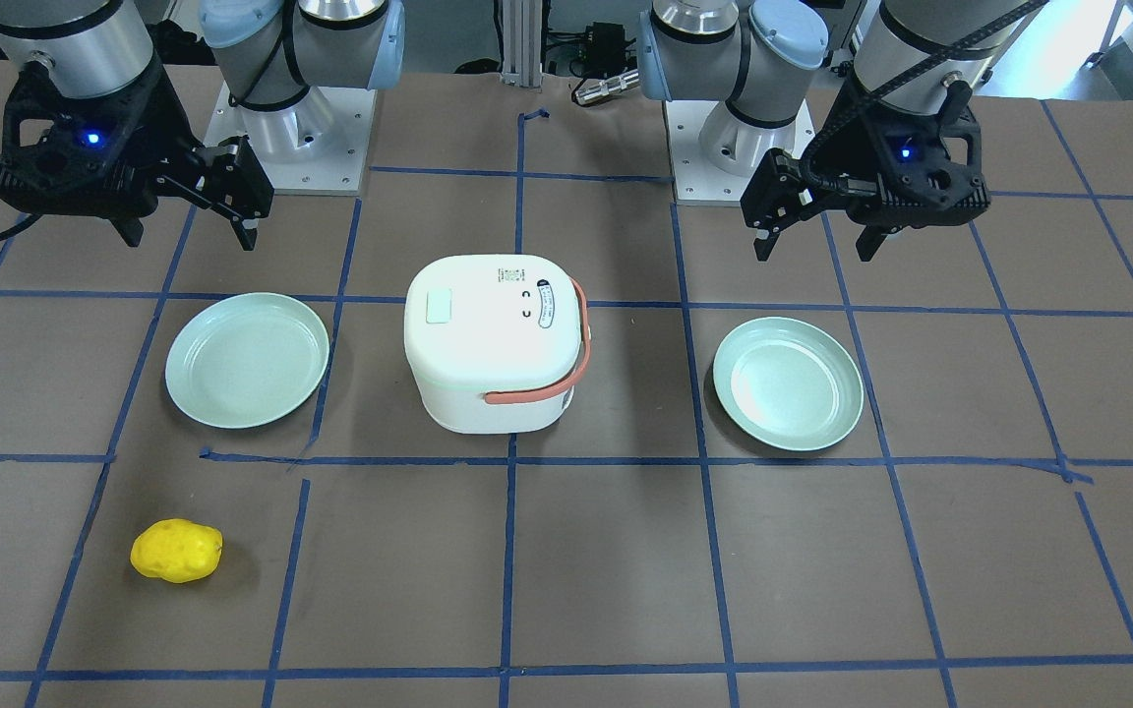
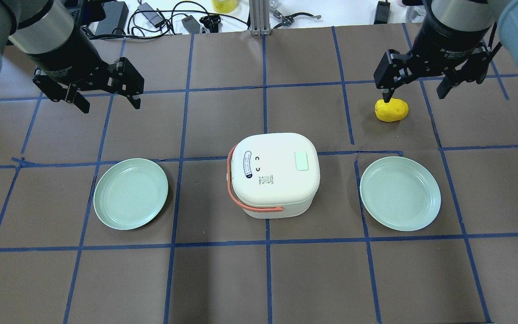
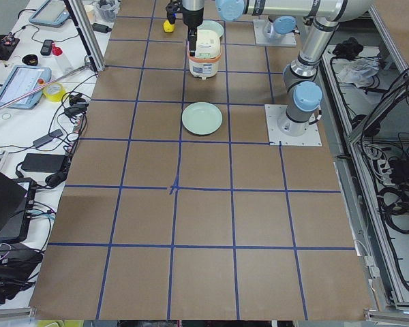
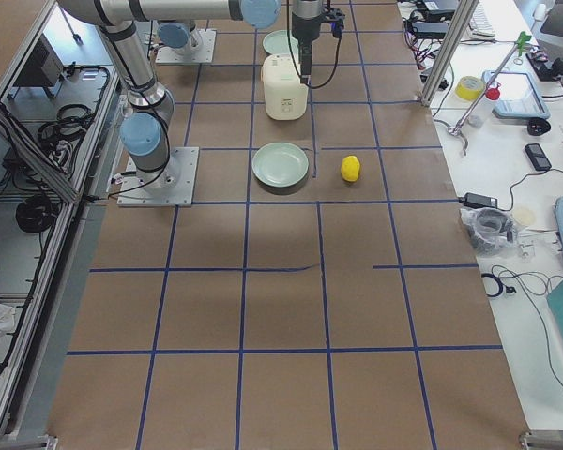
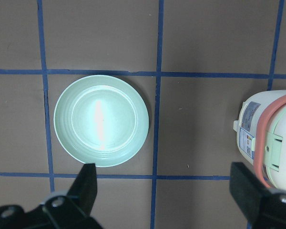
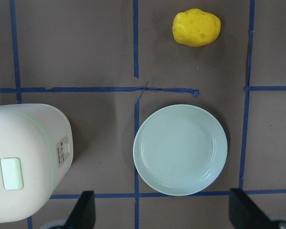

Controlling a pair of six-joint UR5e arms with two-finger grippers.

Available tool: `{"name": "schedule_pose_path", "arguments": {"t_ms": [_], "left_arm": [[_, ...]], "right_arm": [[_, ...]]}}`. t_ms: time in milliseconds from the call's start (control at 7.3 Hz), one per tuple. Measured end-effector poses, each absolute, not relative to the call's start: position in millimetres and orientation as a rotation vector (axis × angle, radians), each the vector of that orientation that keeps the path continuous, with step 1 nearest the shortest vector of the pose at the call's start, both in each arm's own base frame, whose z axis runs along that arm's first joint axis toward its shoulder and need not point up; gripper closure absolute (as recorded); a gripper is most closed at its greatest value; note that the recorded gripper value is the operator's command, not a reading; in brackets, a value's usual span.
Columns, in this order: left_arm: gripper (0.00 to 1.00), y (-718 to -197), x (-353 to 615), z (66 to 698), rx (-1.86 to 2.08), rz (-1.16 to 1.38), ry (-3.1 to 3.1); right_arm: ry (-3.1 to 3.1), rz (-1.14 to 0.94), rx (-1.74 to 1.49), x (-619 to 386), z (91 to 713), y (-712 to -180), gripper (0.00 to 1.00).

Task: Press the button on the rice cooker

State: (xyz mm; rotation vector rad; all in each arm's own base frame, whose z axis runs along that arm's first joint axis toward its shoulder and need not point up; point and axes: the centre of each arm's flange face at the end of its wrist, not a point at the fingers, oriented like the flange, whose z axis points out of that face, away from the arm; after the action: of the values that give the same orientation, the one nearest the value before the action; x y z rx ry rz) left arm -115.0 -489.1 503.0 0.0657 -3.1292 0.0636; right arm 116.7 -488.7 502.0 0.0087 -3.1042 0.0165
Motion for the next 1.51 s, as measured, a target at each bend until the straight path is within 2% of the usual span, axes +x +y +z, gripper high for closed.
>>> {"name": "schedule_pose_path", "arguments": {"t_ms": [1507], "left_arm": [[0.00,-489.1,-115.1,503.0,0.066,0.064,-3.129]], "right_arm": [[-3.098,0.016,-0.005,117.0,498.1,-491.1,0.00]]}}
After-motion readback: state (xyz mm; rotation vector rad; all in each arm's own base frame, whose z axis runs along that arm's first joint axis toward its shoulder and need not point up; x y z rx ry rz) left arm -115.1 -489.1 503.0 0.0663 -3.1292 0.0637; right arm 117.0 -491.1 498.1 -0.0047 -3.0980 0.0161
